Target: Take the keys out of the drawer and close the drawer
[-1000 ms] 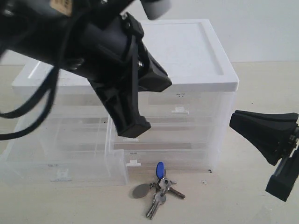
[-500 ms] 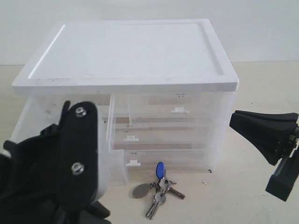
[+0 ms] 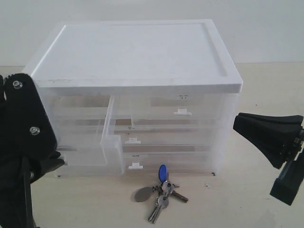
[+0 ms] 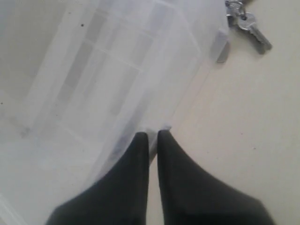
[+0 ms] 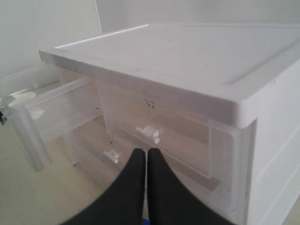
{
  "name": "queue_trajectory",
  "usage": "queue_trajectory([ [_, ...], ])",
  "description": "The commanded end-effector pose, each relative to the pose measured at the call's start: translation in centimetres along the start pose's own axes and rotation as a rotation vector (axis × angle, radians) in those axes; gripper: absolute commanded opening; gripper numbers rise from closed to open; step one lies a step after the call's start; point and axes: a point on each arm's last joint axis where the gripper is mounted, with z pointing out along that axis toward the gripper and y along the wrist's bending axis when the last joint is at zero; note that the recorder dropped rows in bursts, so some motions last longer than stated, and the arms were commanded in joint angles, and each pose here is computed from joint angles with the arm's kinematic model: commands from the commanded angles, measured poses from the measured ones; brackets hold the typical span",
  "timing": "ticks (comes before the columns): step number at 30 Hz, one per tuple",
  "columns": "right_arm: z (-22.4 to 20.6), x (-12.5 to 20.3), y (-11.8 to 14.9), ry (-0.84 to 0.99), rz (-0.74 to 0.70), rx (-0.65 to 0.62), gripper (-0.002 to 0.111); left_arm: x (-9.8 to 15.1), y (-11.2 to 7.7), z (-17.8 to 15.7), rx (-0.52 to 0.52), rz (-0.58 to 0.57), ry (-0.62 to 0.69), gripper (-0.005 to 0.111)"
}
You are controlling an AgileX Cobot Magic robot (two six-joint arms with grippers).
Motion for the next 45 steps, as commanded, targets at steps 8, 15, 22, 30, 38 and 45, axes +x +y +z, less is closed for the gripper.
queue_trajectory([
  [8, 0.1, -0.1, 0.0, -0.001, -0.001, -0.007, 0.000, -0.7, 0.5, 0.3, -0.072, 0.013, -0.029, 0.004],
  [15, 0.1, -0.1, 0.1, 0.000, -0.004, -0.011, 0.000, -1.0, 1.0, 1.5, -0.139, 0.014, -0.008, 0.004],
  [22, 0.1, -0.1, 0.1, -0.004, 0.003, -0.019, 0.000, -1.5, 1.8, 1.3, -0.233, 0.009, -0.069, 0.004],
  [30, 0.1, -0.1, 0.2, -0.002, 0.003, -0.022, 0.000, -1.2, 3.0, 1.6, -0.290, 0.003, -0.044, 0.004],
  [38, 0.1, -0.1, 0.2, -0.002, 0.003, -0.022, 0.000, -1.3, 4.1, 2.1, -0.272, -0.062, -0.091, 0.004],
  [45, 0.1, -0.1, 0.2, -0.002, 0.003, -0.022, 0.000, -0.7, 5.0, 3.4, -0.297, -0.107, -0.031, 0.004],
])
